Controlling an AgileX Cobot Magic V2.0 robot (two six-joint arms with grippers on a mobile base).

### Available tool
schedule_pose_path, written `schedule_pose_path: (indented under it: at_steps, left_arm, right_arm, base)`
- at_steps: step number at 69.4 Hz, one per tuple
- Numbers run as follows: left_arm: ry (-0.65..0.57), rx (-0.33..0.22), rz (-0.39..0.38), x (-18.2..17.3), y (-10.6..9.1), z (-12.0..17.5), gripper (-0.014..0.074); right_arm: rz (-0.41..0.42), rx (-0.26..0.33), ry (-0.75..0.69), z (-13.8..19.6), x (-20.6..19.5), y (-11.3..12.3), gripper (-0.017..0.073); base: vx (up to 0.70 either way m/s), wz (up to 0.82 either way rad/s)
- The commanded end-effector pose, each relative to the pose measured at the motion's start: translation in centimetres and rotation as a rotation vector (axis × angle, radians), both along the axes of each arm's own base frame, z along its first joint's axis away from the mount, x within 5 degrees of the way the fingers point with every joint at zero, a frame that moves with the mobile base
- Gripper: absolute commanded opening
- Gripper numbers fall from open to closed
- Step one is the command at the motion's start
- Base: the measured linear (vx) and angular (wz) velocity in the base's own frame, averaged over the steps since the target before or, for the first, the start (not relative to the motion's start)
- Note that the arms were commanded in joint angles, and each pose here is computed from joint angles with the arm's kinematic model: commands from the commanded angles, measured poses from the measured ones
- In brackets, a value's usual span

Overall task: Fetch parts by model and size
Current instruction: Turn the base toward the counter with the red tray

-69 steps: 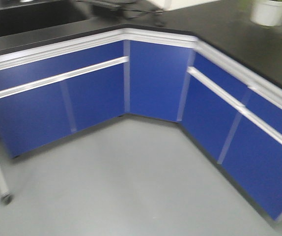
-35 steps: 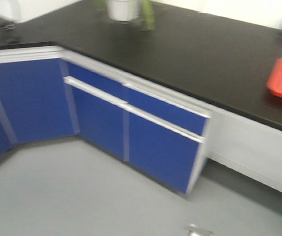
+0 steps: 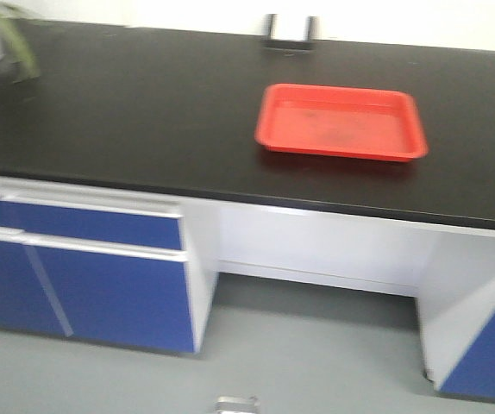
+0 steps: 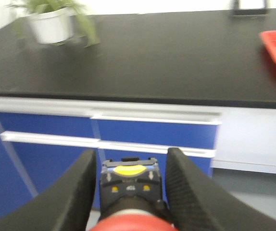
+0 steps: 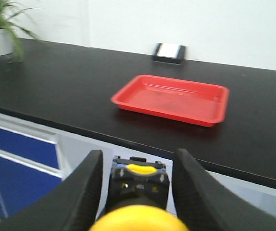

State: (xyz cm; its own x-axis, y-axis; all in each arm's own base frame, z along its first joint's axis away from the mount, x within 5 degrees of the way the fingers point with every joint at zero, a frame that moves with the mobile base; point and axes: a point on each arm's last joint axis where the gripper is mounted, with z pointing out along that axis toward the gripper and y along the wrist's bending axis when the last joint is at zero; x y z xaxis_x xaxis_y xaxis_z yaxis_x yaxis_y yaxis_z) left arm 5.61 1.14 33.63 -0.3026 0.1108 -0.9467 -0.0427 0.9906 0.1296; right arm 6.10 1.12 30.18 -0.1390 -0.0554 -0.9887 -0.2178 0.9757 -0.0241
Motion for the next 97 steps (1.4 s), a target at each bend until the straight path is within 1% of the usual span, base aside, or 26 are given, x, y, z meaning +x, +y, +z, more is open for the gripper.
schedule_pose_path:
  at_steps: [1, 19, 34, 97]
  left_arm:
    - [-0.084, 0.007, -0.019, 0.28, -0.16, 1.34, -0.0006]
    - [-0.084, 0.007, -0.019, 0.28, -0.16, 1.34, -0.0006]
    - [-0.084, 0.007, -0.019, 0.28, -0.16, 1.34, -0.0006]
    - [-0.084, 0.007, -0.019, 0.28, -0.16, 1.34, -0.0006]
  right_arm:
    - [0.013, 0.013, -0.107, 1.72, -0.01, 0.11, -0.0005]
    - [0.013, 0.014, -0.107, 1.72, -0.01, 0.11, -0.0005]
    - [0.013, 0.014, -0.107, 1.72, -0.01, 0.11, -0.0005]
    - [0.013, 0.014, -0.107, 1.72, -0.01, 0.11, -0.0005]
  base:
    - [0.12, -0.63]
    - [0.14, -0.46]
    - [0.17, -0.22]
    - [0.22, 0.00]
